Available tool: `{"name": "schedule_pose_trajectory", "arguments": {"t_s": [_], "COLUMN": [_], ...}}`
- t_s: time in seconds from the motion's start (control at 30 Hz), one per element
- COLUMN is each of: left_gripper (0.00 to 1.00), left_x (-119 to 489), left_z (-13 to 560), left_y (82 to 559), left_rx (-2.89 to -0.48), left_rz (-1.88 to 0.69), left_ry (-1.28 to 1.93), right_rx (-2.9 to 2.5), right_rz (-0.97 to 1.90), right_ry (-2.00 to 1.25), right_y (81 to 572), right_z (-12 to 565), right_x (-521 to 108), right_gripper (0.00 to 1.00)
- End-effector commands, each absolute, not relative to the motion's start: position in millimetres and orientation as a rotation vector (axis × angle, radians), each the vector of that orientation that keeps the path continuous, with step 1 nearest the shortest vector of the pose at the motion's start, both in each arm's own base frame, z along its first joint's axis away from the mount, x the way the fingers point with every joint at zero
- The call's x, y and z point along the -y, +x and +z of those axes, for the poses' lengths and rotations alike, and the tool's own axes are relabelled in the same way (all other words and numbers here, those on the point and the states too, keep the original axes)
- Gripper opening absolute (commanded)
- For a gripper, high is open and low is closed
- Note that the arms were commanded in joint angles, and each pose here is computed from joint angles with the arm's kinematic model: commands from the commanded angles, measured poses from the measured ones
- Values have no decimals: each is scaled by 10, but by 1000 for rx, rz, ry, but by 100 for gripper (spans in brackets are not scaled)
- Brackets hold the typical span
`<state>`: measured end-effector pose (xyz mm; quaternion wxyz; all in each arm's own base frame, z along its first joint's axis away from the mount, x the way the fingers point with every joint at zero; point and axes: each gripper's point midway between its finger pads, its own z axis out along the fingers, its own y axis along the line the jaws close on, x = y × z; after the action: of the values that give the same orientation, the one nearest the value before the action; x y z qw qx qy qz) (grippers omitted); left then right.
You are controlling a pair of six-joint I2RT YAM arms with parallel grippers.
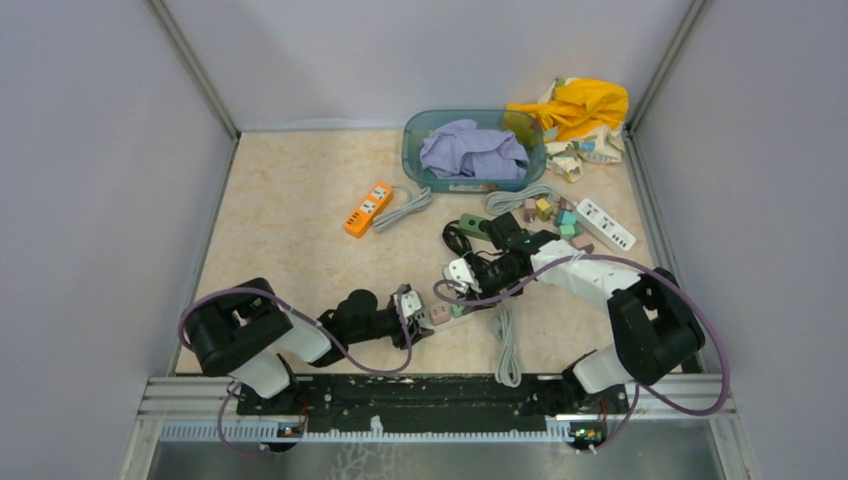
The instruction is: Pull the plug off the socket
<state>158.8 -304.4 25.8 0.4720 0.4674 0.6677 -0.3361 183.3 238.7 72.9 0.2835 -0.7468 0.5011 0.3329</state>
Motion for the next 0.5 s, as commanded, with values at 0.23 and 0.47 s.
{"name": "schedule_pose_trajectory", "arguments": {"t_s": [0.23, 0.47], "left_gripper": [1, 1], "left_x": [3091, 3113], "left_z": [252, 265], "left_y": [1505, 1507], "left_rx": [-1634, -1629], "left_rz": [-877, -885], "left_ry": [1168, 1168], "right_rx": [-1084, -1102], "right_rz": [960, 946], "right_ry": [-2014, -1983], "right_y": [1745, 1763], "right_z": [1023, 1052], "right_x": [-2476, -2608], "right_gripper": [8, 8]}}
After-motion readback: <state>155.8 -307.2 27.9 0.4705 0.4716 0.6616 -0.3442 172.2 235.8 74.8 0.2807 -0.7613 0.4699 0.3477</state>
